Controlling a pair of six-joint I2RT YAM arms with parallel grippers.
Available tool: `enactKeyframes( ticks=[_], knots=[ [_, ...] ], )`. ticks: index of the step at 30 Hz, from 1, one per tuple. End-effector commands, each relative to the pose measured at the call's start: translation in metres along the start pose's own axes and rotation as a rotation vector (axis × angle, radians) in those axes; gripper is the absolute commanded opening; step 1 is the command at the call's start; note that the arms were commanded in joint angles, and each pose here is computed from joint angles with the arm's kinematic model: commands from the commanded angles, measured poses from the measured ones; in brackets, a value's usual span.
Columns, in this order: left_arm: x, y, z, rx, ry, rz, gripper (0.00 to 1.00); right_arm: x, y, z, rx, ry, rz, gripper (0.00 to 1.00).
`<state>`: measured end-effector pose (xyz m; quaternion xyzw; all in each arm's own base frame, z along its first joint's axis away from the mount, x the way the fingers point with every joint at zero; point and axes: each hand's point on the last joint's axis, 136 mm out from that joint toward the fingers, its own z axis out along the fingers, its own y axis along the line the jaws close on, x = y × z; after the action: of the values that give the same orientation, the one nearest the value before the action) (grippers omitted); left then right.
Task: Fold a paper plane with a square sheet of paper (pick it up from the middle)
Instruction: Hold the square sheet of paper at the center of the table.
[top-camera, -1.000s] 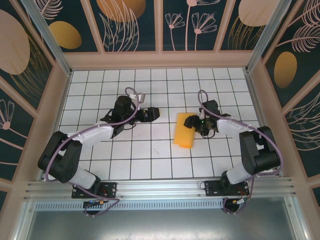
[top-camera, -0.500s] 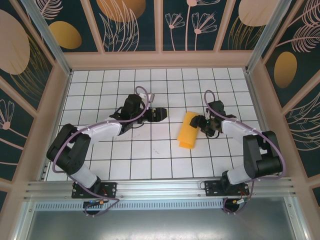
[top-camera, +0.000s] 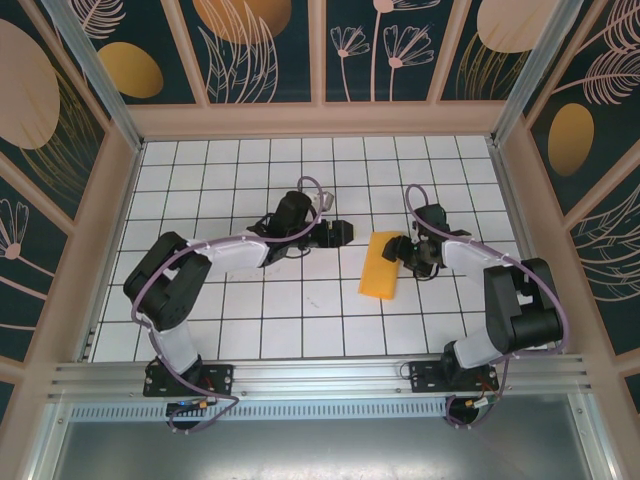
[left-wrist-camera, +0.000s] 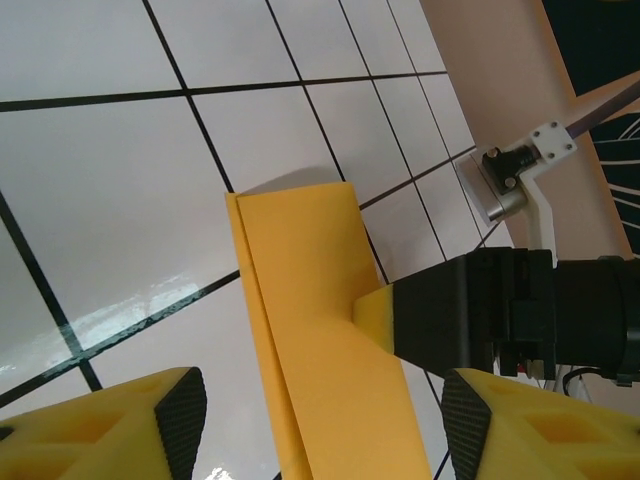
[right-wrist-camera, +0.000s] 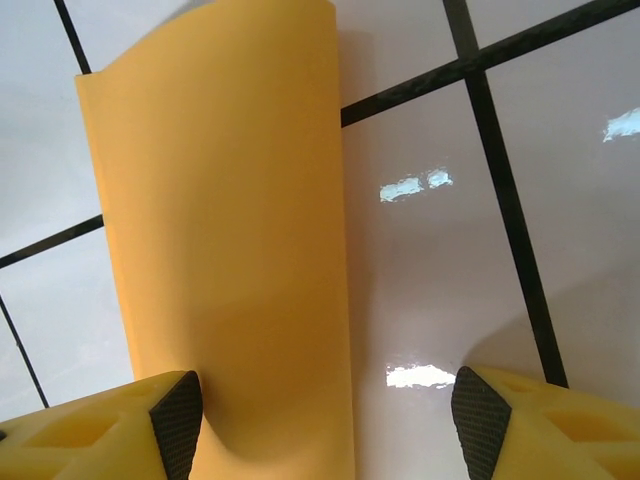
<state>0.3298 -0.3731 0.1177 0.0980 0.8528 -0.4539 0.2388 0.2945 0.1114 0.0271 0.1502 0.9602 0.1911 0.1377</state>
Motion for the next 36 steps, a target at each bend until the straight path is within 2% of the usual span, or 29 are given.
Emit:
enactKeyframes(
  ticks=[1, 14, 27, 36],
  knots=[
    [-0.012, -0.012, 0.007, 0.029, -0.031, -0.010, 0.65, 0.008, -0.017, 0.006, 0.062, 0.021, 0.012, 0.71],
    [-0.007, -0.007, 0.019, 0.034, -0.006, -0.051, 0.61, 0.004, 0.003, 0.004, -0.033, 0.021, 0.013, 0.73],
    [-0.006, -0.008, 0.023, 0.041, 0.010, -0.057, 0.58, -0.003, 0.011, -0.006, -0.032, -0.003, 0.019, 0.74],
    [-0.007, -0.010, 0.024, 0.050, 0.016, -0.052, 0.57, -0.002, 0.003, -0.004, 0.039, -0.008, 0.016, 0.74]
  ],
)
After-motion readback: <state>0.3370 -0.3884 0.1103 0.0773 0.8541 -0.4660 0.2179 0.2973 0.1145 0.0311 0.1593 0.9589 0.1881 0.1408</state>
